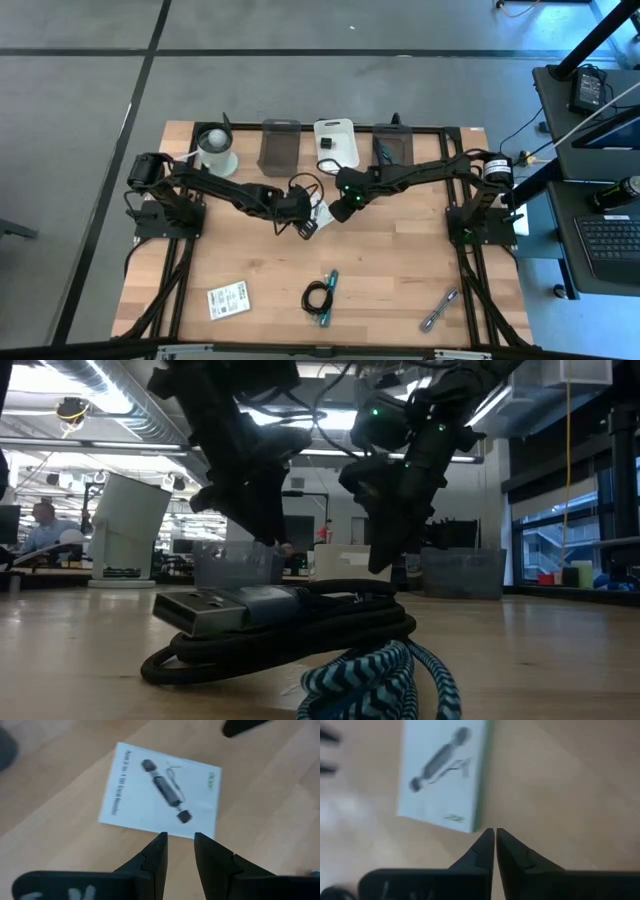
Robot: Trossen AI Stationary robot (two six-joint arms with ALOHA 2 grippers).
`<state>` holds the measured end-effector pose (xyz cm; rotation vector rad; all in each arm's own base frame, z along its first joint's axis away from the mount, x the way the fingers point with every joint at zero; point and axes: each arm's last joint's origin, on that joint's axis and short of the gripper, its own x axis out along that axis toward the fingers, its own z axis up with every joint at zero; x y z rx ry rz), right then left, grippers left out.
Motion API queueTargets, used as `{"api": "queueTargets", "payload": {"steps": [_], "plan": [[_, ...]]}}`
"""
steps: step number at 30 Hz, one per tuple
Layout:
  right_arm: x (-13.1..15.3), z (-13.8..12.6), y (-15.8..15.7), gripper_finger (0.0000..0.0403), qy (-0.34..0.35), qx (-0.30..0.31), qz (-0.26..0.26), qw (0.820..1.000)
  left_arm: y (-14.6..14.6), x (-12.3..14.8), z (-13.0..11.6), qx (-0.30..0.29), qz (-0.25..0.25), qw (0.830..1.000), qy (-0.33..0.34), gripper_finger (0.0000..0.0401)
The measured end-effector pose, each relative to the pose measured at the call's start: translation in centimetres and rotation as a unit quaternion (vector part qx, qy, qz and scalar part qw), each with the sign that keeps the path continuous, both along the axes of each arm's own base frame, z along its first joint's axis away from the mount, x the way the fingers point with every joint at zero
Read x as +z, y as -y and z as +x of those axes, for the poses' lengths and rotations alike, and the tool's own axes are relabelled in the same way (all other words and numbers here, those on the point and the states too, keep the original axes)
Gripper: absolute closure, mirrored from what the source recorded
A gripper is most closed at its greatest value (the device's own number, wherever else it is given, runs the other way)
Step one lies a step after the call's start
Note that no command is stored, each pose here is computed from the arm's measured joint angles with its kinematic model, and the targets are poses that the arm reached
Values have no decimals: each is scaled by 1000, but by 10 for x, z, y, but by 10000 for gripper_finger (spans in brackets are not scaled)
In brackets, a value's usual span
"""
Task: Pick and place items into bin
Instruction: Put the card reader box into the left black bin
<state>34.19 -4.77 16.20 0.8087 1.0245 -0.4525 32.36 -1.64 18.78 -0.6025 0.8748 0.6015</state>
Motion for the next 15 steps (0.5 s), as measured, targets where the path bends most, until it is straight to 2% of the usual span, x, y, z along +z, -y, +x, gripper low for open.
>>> {"api": "queueTargets", "payload": {"steps": [8, 15], "plan": [[-4, -4, 1, 339, -11, -1, 1, 1000, 5, -20, 10, 42, -8, 999, 5, 311], [-3, -2, 2, 325, -1, -2, -1, 1000, 3, -36, 15, 59, -18, 998, -5, 311]]}}
